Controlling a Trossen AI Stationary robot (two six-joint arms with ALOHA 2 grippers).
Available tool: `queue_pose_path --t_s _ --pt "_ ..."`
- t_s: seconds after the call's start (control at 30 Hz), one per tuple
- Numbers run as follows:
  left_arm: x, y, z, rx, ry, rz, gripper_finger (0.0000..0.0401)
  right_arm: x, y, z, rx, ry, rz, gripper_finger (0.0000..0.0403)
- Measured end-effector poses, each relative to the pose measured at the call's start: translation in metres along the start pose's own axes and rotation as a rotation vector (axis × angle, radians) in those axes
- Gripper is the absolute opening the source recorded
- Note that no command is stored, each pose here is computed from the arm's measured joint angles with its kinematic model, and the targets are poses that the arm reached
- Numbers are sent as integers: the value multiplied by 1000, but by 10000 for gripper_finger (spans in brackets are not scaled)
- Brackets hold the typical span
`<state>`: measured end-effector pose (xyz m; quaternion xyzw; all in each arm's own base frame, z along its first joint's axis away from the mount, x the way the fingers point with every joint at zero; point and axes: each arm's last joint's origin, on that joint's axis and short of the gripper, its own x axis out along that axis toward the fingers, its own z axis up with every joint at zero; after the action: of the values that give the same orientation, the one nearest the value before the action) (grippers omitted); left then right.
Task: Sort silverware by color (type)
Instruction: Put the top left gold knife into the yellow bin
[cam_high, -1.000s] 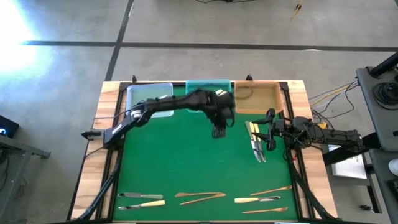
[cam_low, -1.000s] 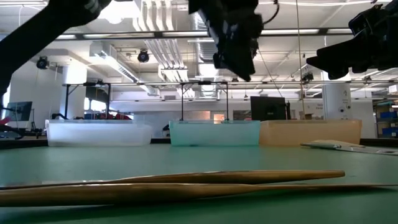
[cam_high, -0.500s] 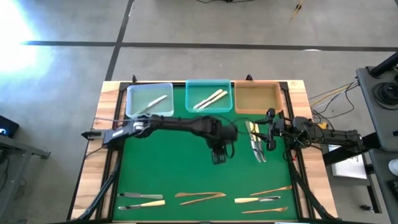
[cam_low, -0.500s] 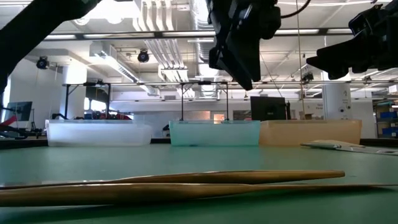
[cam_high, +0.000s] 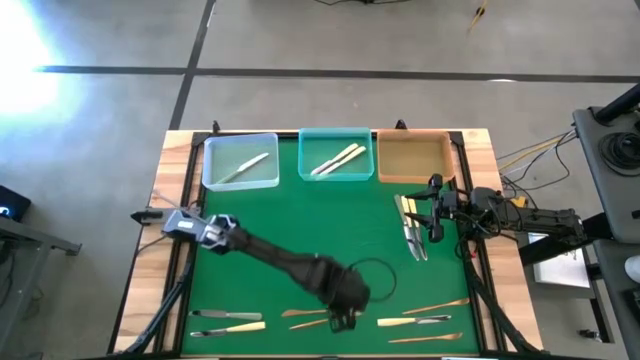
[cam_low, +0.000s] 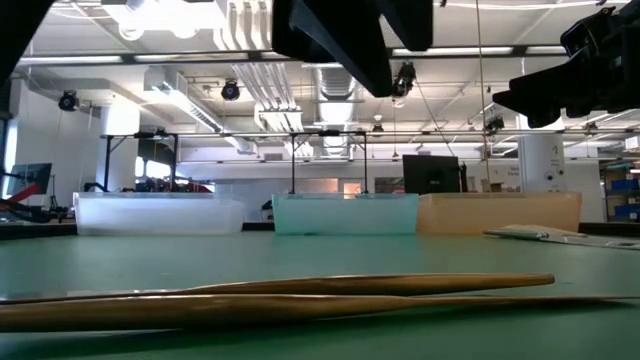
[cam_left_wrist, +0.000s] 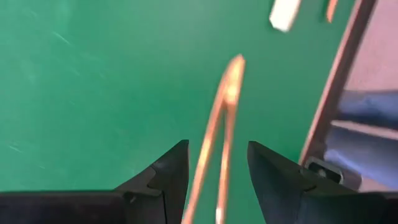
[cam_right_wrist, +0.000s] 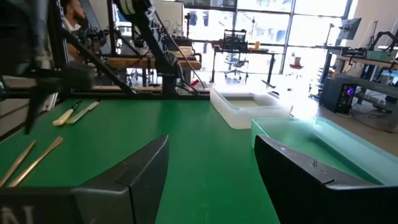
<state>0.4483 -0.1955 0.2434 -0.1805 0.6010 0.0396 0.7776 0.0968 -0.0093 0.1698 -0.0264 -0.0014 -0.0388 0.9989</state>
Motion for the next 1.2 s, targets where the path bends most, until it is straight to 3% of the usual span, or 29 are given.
queue_pose_path --t_s 0.17,0.47,0.8,1.2 --pt "12 -19 -20 158 13 42 145 0 0 0 0 0 0 231" --pt "58 -30 -47 300 157 114 146 0 0 0 0 0 0 231" --pt "82 -27 -52 366 193 169 146 0 0 0 0 0 0 231" --pt "86 -21 -43 376 176 169 146 0 0 0 0 0 0 231"
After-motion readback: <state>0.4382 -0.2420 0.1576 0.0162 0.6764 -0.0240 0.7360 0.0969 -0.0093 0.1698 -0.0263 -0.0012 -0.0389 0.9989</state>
